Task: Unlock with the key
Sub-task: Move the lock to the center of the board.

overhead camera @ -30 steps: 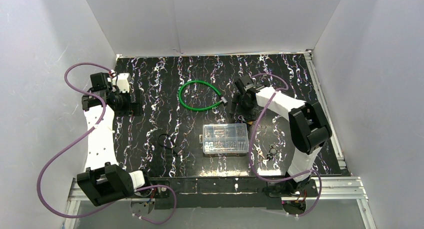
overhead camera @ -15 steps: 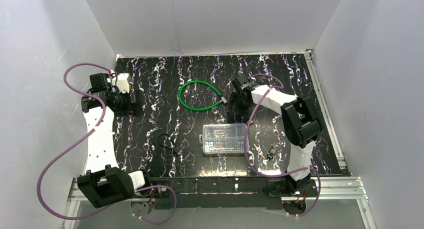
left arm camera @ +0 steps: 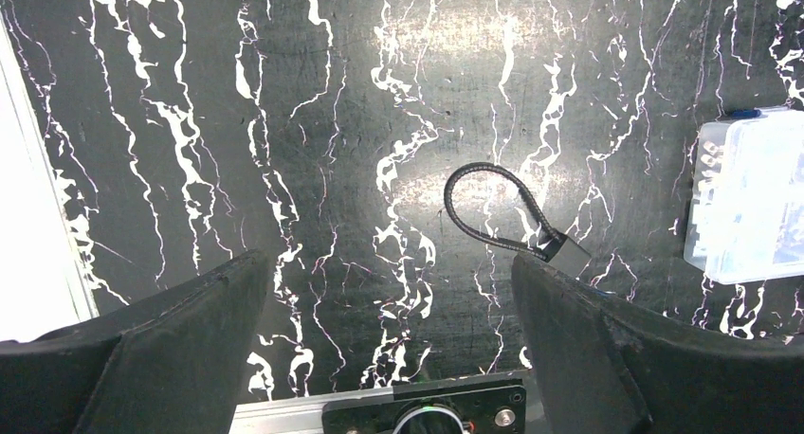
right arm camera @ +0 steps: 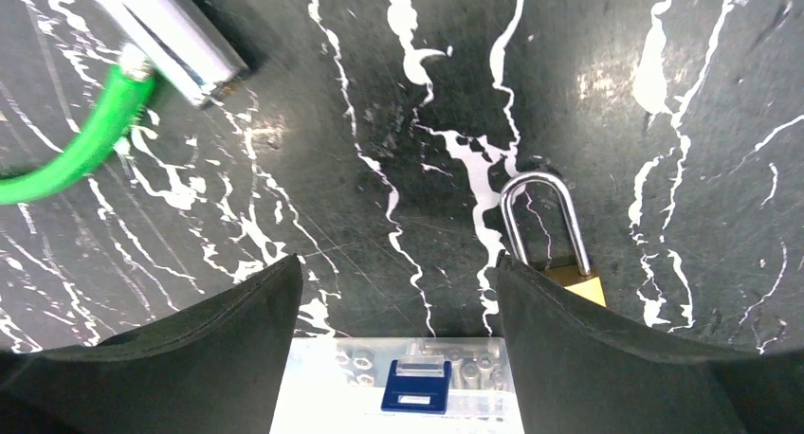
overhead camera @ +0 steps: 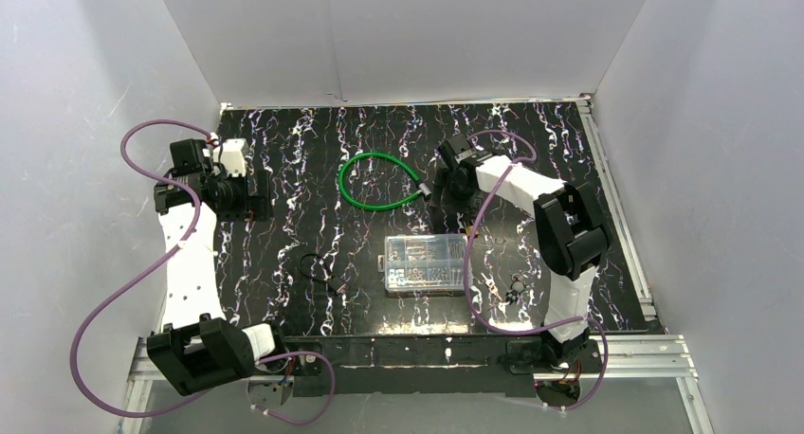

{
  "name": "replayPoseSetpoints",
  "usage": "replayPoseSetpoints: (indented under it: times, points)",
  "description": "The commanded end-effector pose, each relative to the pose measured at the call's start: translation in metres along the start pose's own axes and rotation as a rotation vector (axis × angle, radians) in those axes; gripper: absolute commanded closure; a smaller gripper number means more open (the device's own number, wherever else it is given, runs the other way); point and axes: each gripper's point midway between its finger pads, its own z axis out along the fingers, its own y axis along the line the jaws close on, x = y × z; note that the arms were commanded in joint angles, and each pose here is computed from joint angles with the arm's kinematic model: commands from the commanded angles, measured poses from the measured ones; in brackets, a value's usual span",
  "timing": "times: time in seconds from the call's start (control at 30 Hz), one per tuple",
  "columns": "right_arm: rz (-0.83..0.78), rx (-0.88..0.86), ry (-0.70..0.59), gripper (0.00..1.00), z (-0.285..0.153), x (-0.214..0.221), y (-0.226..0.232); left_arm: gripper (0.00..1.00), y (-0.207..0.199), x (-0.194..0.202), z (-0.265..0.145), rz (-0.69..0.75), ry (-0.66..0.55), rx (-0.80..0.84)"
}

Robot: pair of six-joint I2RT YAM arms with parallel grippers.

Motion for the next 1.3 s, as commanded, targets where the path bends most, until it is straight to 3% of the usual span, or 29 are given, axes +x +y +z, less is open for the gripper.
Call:
replayPoseSetpoints:
  times: [0.0,0.9,1.27]
  points:
    - [-0.027,-0.031,-0.095,0.19,-0.03,-0.028,0.01,0.0,-0.008,0.01,0.001,-0.007,0.025,0.041]
    - [0.004,0.037,-0.014,0.18,0.016,-0.007,-0.02,0.0,-0.007,0.014,0.006,0.0,0.035,0.043]
    - [-0.043,0.024,0.04,0.19,0.032,0.0,0.004,0.0,-0.007,0.014,0.002,0.004,0.025,0.037]
